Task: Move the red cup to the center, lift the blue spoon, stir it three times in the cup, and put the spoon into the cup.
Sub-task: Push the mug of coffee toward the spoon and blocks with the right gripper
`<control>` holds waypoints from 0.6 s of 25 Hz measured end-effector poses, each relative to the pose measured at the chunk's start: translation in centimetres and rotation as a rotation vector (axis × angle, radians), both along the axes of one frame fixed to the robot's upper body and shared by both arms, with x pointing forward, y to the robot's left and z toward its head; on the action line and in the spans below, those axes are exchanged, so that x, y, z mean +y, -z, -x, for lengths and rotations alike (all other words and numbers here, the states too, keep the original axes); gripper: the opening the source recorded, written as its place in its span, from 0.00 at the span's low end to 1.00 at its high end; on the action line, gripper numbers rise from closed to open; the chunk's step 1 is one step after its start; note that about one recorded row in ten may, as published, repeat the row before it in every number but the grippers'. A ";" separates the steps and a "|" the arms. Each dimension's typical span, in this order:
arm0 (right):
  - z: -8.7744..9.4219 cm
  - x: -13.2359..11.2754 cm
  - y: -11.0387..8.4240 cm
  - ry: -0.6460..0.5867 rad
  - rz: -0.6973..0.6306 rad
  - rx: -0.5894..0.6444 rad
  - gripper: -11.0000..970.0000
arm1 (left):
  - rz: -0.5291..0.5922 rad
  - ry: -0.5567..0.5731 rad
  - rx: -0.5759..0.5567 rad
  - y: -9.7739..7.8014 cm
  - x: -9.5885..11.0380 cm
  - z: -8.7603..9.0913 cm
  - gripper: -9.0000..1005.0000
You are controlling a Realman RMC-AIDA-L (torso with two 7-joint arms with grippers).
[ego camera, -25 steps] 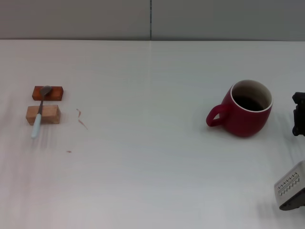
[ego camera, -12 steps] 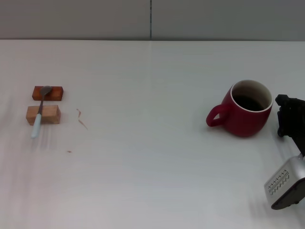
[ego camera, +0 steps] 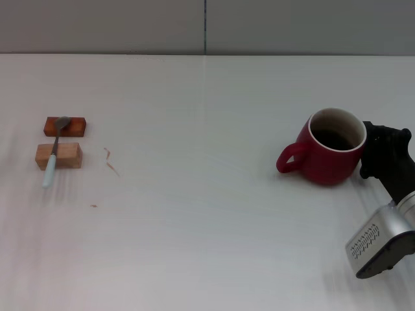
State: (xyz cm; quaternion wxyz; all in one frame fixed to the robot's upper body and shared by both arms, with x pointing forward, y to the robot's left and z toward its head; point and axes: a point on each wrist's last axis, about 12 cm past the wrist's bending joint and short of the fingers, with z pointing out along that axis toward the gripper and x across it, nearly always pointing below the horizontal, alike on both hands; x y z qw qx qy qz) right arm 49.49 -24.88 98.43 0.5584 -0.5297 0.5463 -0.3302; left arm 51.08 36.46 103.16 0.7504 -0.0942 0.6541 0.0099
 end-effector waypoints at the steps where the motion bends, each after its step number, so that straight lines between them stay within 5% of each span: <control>1: 0.0 0.2 0.0 -0.004 -0.003 -0.001 0.04 | 0.000 0.000 0.000 0.0 0.0 0.0 0.82; 15: -0.9 2.7 -0.4 -0.059 -0.047 0.024 0.04 | -0.001 -0.006 0.005 0.1 0.2 0.3 0.82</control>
